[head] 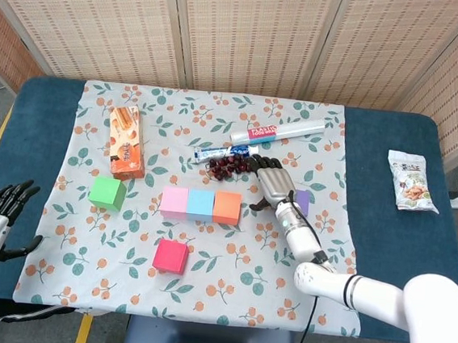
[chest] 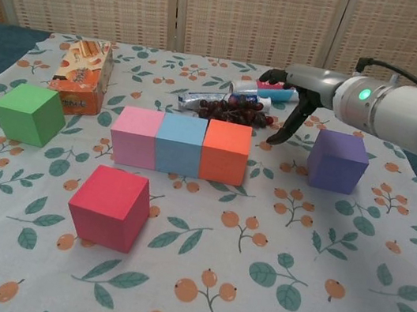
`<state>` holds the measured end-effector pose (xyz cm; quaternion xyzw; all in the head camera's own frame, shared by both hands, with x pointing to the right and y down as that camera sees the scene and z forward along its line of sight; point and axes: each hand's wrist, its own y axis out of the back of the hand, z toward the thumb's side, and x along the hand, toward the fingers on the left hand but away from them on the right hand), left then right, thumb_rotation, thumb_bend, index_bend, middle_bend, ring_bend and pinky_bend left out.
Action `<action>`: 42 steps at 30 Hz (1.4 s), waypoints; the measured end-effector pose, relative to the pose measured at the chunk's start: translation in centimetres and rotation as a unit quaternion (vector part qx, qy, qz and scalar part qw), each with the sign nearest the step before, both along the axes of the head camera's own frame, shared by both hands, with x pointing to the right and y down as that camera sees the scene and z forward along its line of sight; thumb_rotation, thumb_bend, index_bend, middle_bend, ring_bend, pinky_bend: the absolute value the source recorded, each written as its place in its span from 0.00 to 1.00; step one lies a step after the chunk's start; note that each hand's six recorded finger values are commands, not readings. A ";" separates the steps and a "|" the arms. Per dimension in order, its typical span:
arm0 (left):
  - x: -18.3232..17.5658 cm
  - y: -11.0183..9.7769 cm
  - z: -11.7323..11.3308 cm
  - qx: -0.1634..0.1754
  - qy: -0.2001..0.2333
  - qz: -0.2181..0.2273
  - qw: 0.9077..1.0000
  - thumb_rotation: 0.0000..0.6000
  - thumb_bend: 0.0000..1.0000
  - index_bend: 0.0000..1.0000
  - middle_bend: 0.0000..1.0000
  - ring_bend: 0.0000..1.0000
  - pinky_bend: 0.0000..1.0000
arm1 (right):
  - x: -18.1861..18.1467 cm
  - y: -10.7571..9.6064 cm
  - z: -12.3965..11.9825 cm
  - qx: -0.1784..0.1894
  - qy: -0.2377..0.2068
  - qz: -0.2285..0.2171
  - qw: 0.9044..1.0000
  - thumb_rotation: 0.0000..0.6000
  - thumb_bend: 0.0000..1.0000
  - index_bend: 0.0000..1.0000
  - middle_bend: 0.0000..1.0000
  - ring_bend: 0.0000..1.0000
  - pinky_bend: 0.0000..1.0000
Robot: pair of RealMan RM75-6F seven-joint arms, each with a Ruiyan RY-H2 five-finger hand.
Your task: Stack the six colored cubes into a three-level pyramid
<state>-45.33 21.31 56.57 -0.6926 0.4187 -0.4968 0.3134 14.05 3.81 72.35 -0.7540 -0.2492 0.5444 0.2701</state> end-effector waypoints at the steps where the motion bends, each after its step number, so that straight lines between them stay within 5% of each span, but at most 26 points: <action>1: -0.1 0.0 0.0 -0.001 0.000 -0.001 1.000 1.00 0.31 0.06 0.00 0.00 0.02 | -0.2 0.0 0.3 0.000 0.000 -0.001 1.000 1.00 0.06 0.00 0.00 0.00 0.00; 11: -0.5 0.1 0.2 -0.002 -0.002 -0.006 1.000 1.00 0.31 0.06 0.00 0.00 0.02 | -3.4 -0.2 1.5 -0.001 -0.022 -0.004 1.000 1.00 0.06 0.00 0.00 0.00 0.00; 42: -0.5 0.0 0.4 -0.004 0.000 -0.003 1.000 1.00 0.31 0.06 0.00 0.00 0.02 | -4.0 0.9 1.8 -0.005 -0.025 -0.011 1.000 1.00 0.06 0.00 0.00 0.00 0.00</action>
